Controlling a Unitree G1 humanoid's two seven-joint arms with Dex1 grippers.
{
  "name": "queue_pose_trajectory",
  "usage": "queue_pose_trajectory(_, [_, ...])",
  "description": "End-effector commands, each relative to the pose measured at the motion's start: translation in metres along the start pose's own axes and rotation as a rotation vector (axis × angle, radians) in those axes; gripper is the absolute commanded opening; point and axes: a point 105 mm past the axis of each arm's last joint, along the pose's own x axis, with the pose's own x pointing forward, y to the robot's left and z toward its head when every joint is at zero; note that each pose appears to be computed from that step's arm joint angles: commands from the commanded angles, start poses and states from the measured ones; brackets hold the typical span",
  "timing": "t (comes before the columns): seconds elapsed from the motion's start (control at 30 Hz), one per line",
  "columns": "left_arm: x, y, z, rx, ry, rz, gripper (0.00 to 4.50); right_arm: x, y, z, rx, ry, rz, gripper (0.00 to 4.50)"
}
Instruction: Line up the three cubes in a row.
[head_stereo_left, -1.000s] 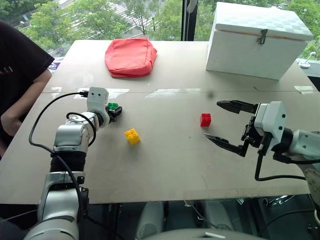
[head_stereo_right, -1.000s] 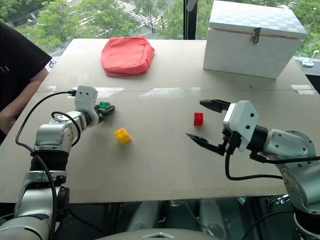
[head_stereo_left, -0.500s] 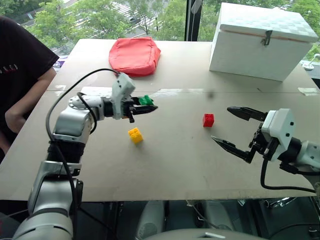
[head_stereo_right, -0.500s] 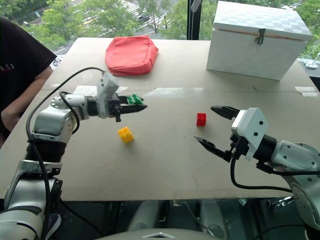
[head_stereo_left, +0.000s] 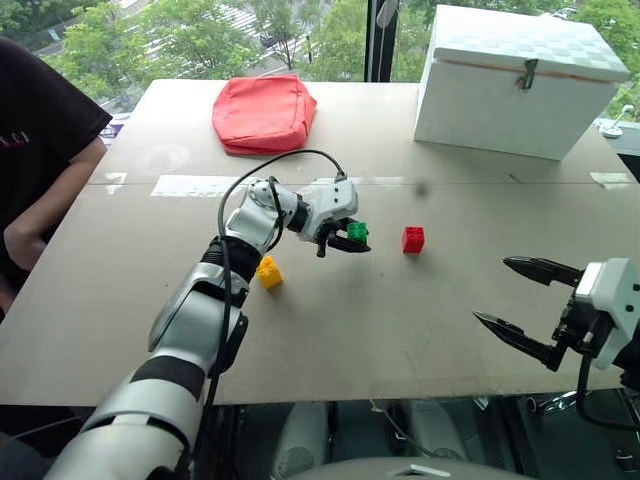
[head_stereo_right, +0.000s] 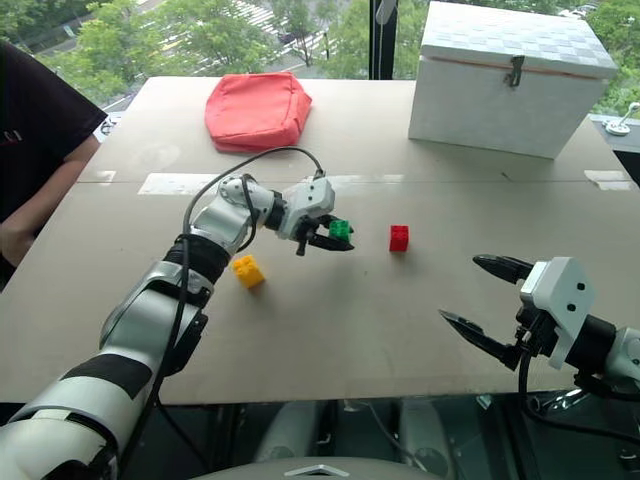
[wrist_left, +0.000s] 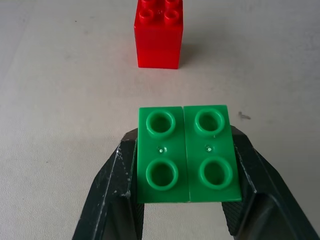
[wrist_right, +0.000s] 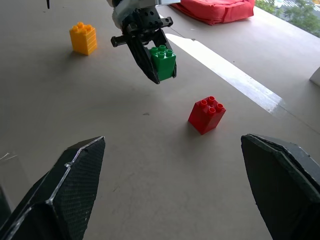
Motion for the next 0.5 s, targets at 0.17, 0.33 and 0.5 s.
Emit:
queue_pose_trajectory(0.17, [0.002, 0.007, 0.002, 0.081, 0.034, 0.009, 1.34, -0.006, 0.005, 0.01, -0.044, -0.029, -0.026, 4.5])
queue_pose_trajectory(0.33, [0.008, 0.011, 0.006, 0.075, 0.041, 0.023, 1.34, -0.008, 0.008, 0.011, -0.044, -0.024, -0.043, 4.5])
queue_pose_trajectory(0.5, [0.012, 0.01, 0.011, 0.071, 0.019, 0.01, 1.34, -0.01, 0.01, 0.012, -0.041, -0.02, -0.053, 4.5])
